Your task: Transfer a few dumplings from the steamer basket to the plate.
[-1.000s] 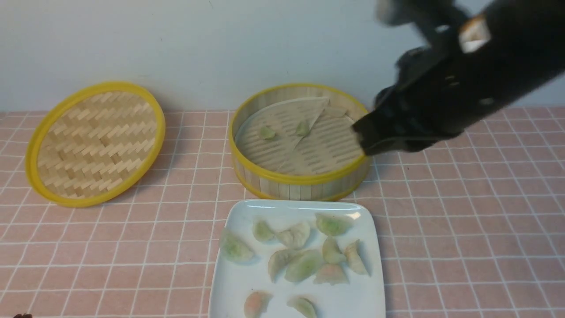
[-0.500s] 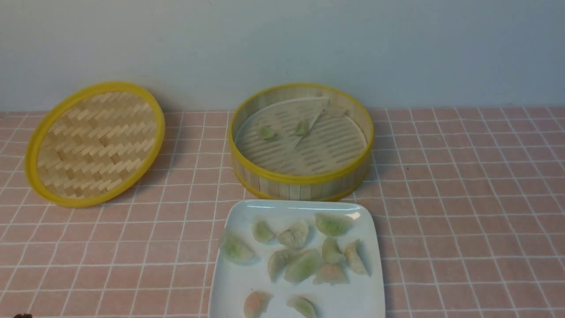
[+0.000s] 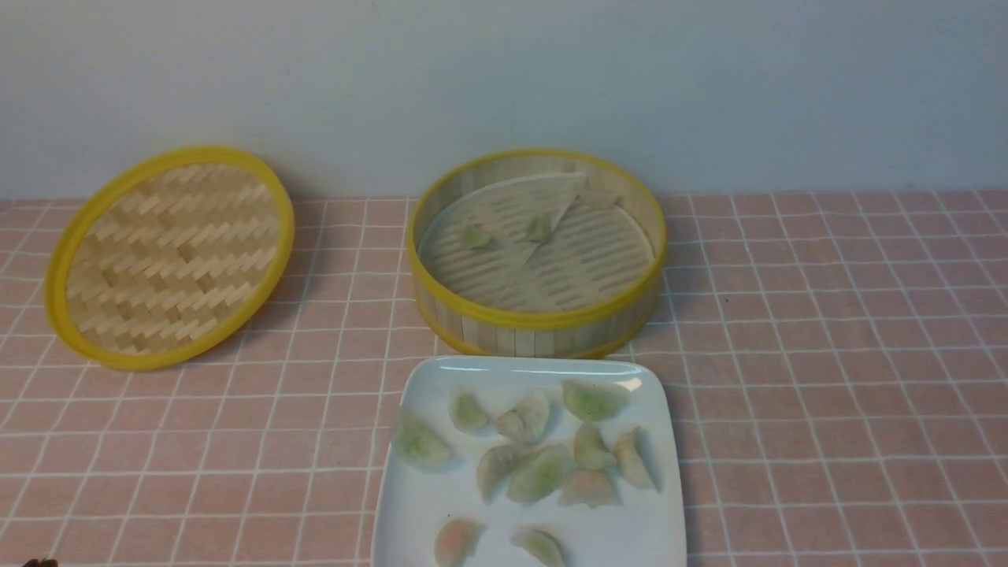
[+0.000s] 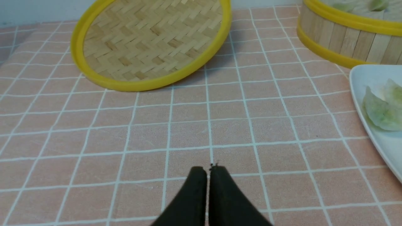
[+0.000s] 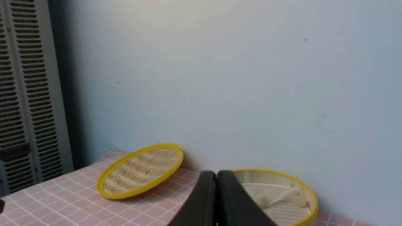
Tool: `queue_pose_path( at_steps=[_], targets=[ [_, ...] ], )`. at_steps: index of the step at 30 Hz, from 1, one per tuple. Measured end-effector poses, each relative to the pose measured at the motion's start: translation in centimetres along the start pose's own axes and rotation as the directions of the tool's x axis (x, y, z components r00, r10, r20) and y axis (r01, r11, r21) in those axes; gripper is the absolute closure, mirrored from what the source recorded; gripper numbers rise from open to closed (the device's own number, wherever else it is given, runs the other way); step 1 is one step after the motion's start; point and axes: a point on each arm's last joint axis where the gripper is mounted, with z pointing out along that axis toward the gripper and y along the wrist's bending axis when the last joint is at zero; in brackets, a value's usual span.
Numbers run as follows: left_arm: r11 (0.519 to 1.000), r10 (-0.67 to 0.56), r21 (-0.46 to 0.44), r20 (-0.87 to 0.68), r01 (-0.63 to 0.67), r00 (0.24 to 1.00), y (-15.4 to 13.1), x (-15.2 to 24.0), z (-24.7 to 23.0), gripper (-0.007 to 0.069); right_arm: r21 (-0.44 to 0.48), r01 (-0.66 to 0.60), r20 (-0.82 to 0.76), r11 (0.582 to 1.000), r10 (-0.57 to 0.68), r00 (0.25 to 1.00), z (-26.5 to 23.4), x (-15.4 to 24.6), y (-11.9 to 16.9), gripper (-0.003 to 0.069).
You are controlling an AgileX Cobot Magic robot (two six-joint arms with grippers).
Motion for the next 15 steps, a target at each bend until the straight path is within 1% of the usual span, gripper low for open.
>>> queue_pose_path(
  at_steps=[7,10,11,12,13,15],
  targets=[
    [1.000,0.000,0.000,0.000,0.000,1.000,0.0,0.0,0.0,0.0631,0.015,0.020,-0.023,1.000,-0.020,1.000,0.1,0.4,-0.1,0.0672],
    [1.000,0.000,0.000,0.000,0.000,1.000,0.0,0.0,0.0,0.0631,0.139,0.047,-0.073,0.989,-0.037,0.997,0.6,2.4,-0.5,0.0672],
    [1.000,0.000,0.000,0.000,0.000,1.000,0.0,0.0,0.0,0.0631,0.159,0.051,-0.083,0.986,-0.039,0.996,0.7,2.8,-0.6,0.0672],
    [1.000,0.000,0.000,0.000,0.000,1.000,0.0,0.0,0.0,0.0631,0.241,0.067,-0.124,0.968,-0.038,0.992,1.0,4.4,-1.1,0.0670],
    [1.000,0.000,0.000,0.000,0.000,1.000,0.0,0.0,0.0,0.0631,0.271,0.075,-0.135,0.960,-0.039,0.990,1.0,4.8,-1.2,0.0670],
    [1.000,0.000,0.000,0.000,0.000,1.000,0.0,0.0,0.0,0.0631,0.361,0.103,-0.208,0.927,-0.027,0.978,1.2,7.4,-2.0,0.0670]
  ],
)
